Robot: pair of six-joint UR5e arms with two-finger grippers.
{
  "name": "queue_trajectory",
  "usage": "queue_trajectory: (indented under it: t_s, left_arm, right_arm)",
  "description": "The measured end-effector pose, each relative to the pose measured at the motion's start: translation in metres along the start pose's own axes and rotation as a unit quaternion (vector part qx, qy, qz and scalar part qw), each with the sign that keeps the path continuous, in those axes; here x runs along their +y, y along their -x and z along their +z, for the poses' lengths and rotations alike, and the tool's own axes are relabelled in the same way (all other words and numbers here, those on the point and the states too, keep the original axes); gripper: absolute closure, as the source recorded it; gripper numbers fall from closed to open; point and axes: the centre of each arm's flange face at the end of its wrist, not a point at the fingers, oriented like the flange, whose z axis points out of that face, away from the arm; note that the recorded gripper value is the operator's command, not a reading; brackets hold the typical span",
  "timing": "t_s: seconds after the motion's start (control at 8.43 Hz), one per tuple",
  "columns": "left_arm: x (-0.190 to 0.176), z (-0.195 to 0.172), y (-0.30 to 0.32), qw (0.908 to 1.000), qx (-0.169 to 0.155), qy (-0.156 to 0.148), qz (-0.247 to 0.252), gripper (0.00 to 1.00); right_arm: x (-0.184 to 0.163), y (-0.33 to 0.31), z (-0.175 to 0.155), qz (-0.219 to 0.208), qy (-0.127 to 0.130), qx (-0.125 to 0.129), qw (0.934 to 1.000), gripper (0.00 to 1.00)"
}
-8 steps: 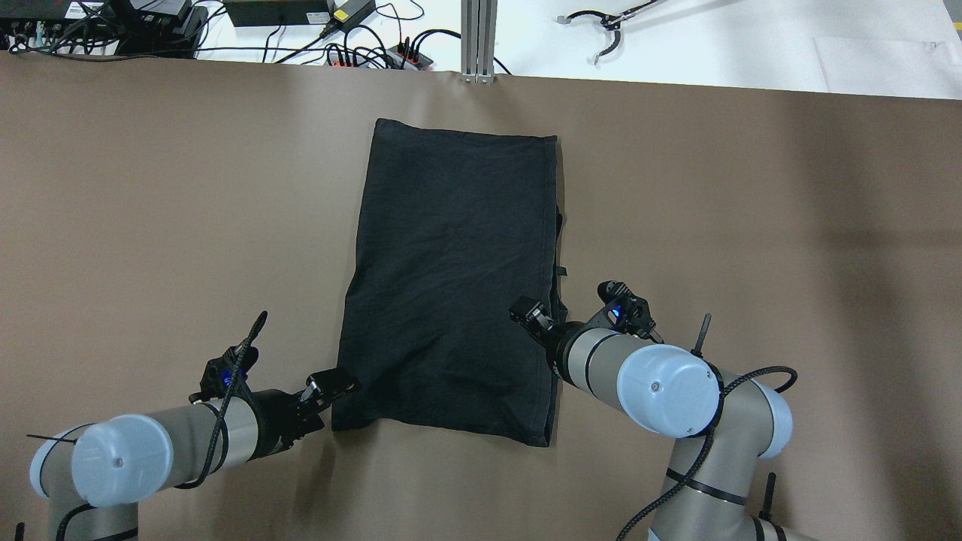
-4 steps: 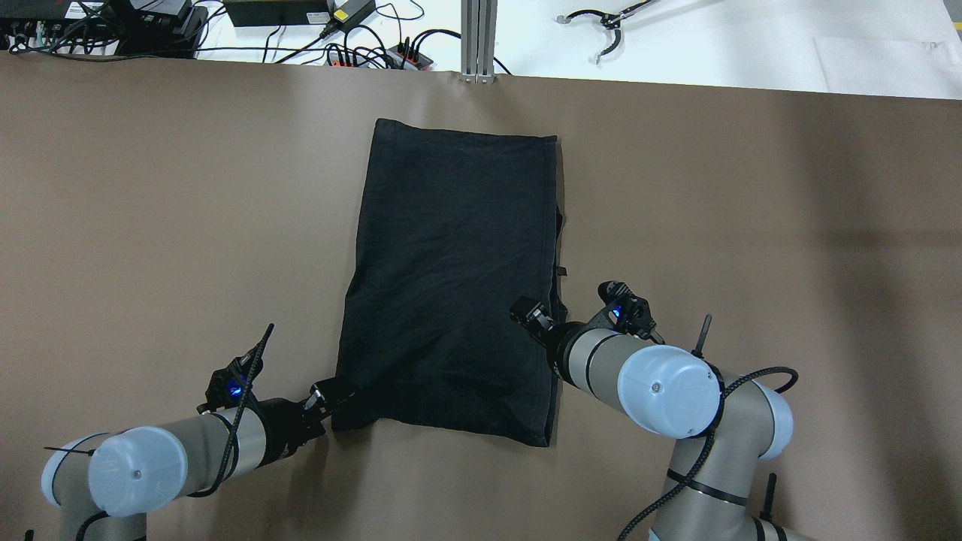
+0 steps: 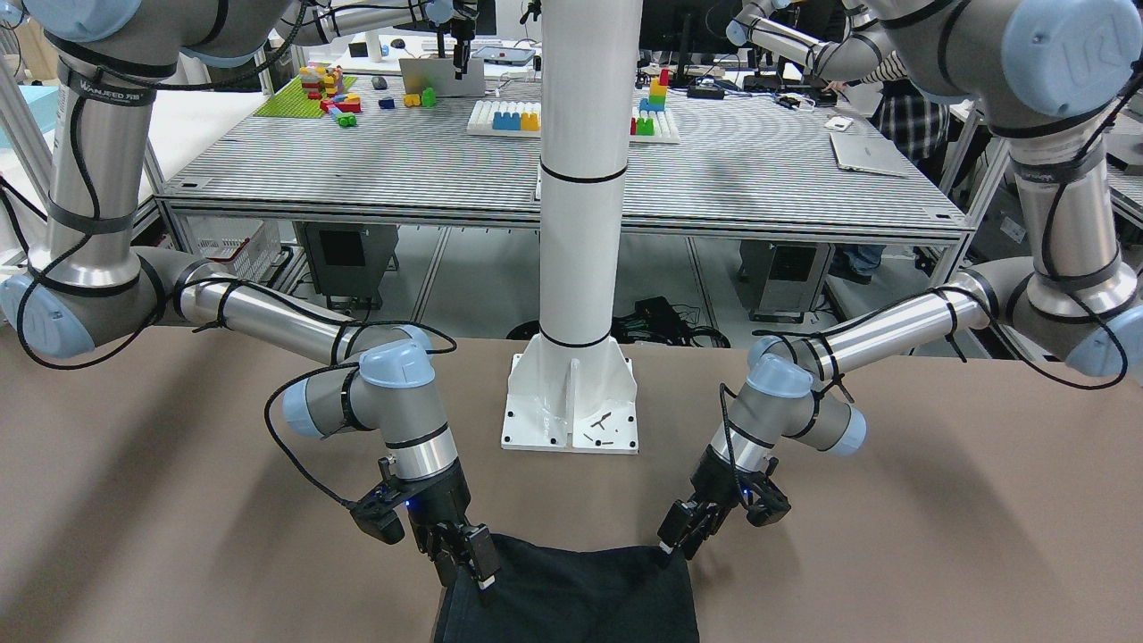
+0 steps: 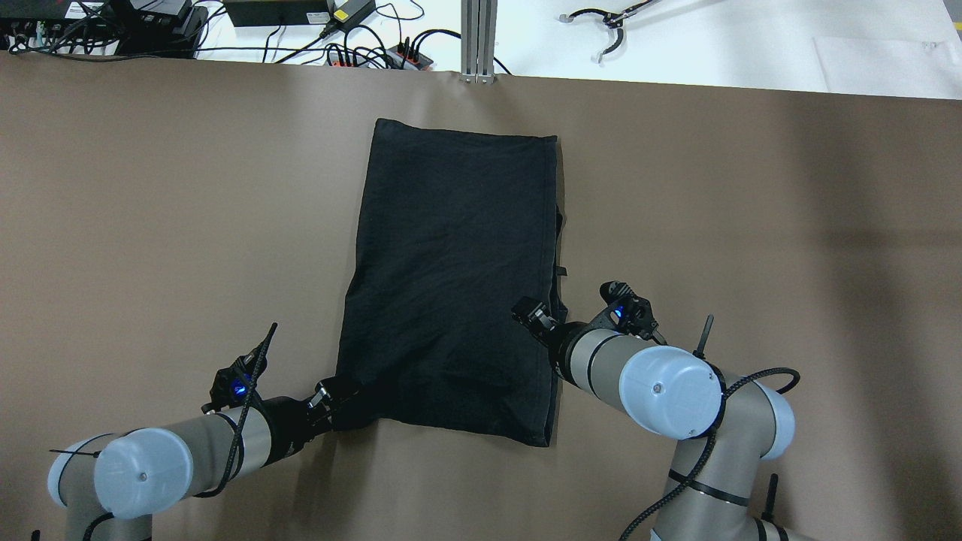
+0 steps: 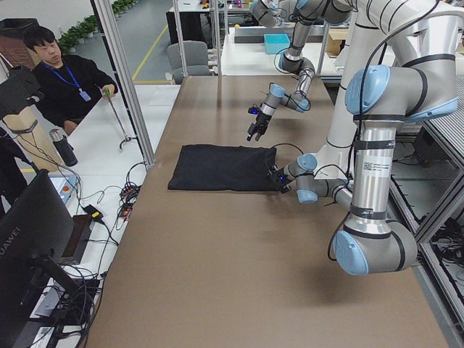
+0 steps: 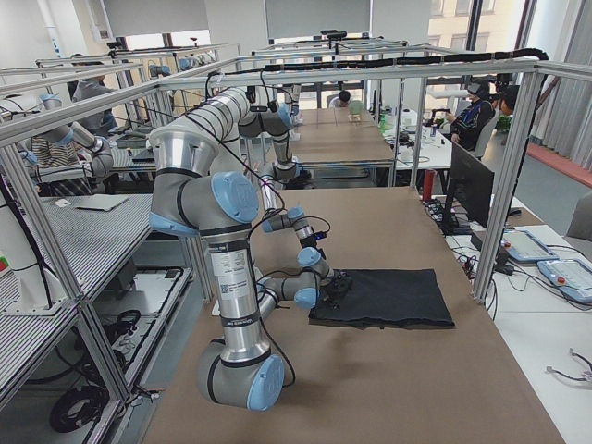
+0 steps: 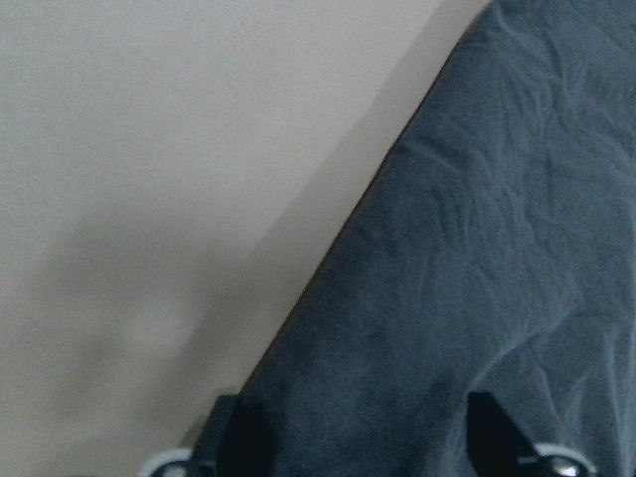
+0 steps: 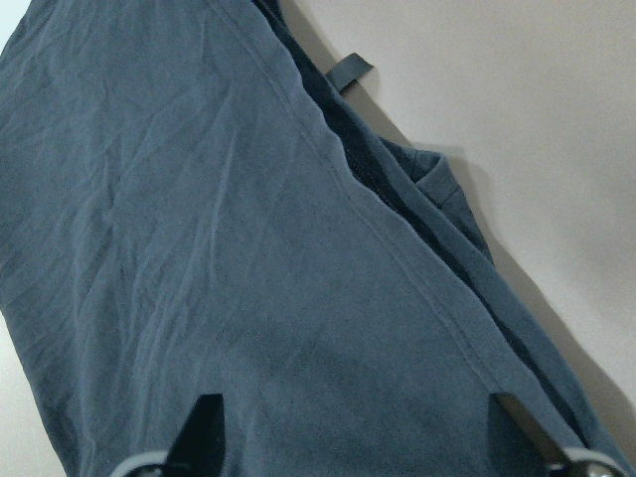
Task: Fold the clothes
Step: 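Grasp both near corners of the shirt with left and right grippers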
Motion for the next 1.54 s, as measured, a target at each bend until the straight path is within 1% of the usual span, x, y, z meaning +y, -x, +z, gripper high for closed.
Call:
queue_trajectory:
  t_s: [0.12,0.24,0.36,0.59,0.83,1.3,1.54]
  left_arm:
    - [0.0,0.0,0.0,1.0,0.002,-0.003,0.001,0.49]
    - [0.0,0.001,0.0,1.0,0.002,-0.005,0.001,0.84]
    - [0.0,0.001,0.001,1.0,0.002,-0.006,0.002,1.0]
    - [0.001,0.001,0.001,1.0,0.001,-0.005,0.006,1.0]
    - [0.004,0.001,-0.001,1.0,0.002,-0.002,0.009,1.0]
    - [0.006,0.003,-0.004,0.9999,0.002,-0.001,0.012,1.0]
    - [0.006,0.003,-0.004,0.9999,0.002,-0.001,0.014,1.0]
  right_arm:
    - [0.0,0.0,-0.001,0.0,0.0,-0.001,1.0,0.06]
    - [0.0,0.0,-0.001,0.0,0.0,-0.001,1.0,0.07]
    - [0.001,0.0,-0.001,0.0,0.0,-0.001,1.0,0.07]
    - [0.002,0.0,-0.001,-0.001,0.0,-0.001,1.0,0.09]
    - [0.006,-0.006,0.004,-0.004,-0.003,0.01,0.9999,0.09]
    - [0.026,-0.043,0.019,-0.021,-0.005,0.06,0.998,0.08]
    - [0.034,-0.062,0.033,-0.032,-0.016,0.073,0.9967,0.1]
